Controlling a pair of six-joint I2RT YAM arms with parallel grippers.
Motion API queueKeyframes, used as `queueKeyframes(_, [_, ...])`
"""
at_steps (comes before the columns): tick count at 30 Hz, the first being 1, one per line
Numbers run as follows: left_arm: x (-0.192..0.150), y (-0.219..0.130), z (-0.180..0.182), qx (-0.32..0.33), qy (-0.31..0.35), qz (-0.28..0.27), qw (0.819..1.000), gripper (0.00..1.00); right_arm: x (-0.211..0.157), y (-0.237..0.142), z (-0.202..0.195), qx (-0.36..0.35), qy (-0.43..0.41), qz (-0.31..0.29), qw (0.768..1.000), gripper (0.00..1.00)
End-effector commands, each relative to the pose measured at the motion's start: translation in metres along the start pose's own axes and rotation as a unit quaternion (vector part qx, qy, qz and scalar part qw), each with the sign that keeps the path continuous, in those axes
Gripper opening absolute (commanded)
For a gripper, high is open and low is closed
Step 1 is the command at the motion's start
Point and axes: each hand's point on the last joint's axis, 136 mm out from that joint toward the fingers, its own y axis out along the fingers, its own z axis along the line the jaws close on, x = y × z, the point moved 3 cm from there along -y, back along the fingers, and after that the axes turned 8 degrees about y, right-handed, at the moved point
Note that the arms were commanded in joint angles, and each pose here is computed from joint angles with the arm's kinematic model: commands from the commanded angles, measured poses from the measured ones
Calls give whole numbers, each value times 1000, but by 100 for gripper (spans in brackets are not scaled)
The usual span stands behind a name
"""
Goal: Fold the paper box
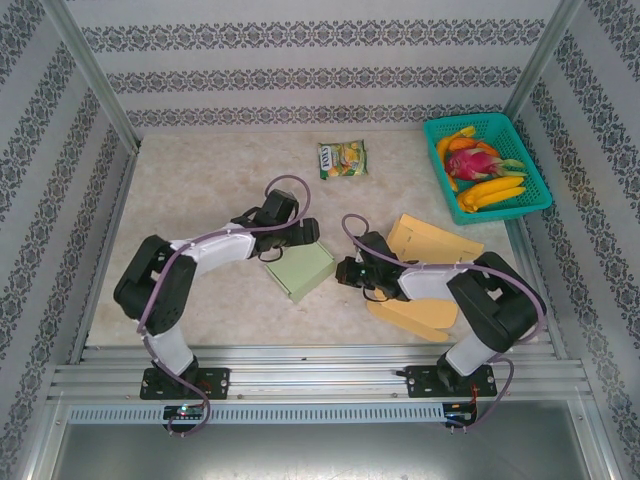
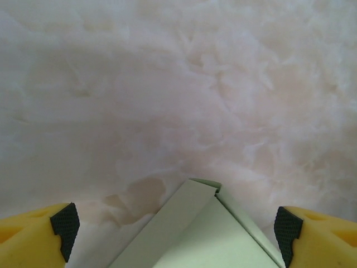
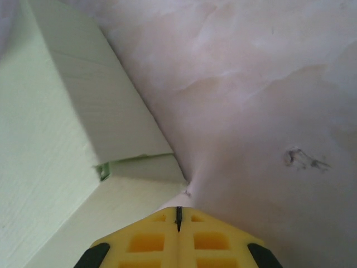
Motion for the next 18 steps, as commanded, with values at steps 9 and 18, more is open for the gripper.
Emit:
queueKeyframes(9, [-32, 27, -51, -115, -9, 23, 993, 84, 25, 20, -5, 26, 37, -6, 999, 0])
queueKeyframes(18, [-63, 13, -117, -208, -3, 49, 977, 82, 33, 37, 13, 78, 40, 15, 996, 0])
